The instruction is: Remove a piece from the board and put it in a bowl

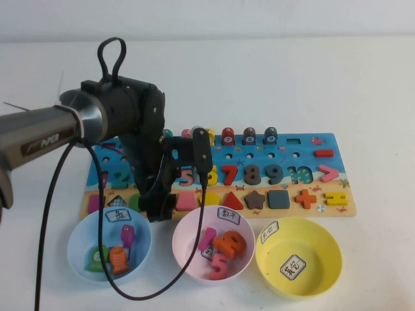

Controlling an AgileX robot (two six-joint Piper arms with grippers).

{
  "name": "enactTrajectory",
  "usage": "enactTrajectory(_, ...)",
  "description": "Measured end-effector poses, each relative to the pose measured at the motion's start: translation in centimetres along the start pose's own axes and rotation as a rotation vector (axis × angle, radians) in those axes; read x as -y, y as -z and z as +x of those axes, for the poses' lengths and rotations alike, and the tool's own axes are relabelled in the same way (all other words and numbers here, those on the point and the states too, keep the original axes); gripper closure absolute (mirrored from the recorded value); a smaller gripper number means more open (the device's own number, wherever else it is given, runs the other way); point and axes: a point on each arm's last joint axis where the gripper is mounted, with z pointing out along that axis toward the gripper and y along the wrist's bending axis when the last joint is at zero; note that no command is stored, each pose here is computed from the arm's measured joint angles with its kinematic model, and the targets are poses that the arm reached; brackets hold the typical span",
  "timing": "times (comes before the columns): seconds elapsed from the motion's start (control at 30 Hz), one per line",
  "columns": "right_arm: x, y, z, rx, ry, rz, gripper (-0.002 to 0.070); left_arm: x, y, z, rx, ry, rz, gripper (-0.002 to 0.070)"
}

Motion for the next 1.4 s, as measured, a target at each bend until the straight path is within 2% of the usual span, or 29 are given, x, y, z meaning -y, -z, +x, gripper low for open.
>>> enactTrajectory(0.1,0.0,0.0,0.0,0.000,0.000,0.000,0.0694,0.0,0.0,0.0,0.002,0.000,-0.004,0.0346)
enactTrajectory(0.2,0.0,0.0,0.0,0.000,0.000,0.000,0.0694,-0.1,0.0,0.0,0.004,-0.001,-0.009,0.0393)
enactTrajectory(0.5,0.0,0.0,0.0,0.000,0.000,0.000,0.0694,-0.1,0.2,0.0,0.007,-0.003,-0.015,0.0395)
enactTrajectory(0.93,0.0,0.0,0.0,0.000,0.000,0.000,0.0694,0.4,3.3,0.1,0.007,-0.024,-0.062,0.0395)
enactTrajectory(1.13,0.0,0.0,0.0,0.000,0.000,0.000,0.0694,2.7,6.6,-1.4,-0.035,-0.061,-0.108,0.0395)
enactTrajectory(1.4,0.0,0.0,0.0,0.000,0.000,0.000,0.0694,8.3,7.6,-6.0,-0.050,-0.133,-0.025,0.0395)
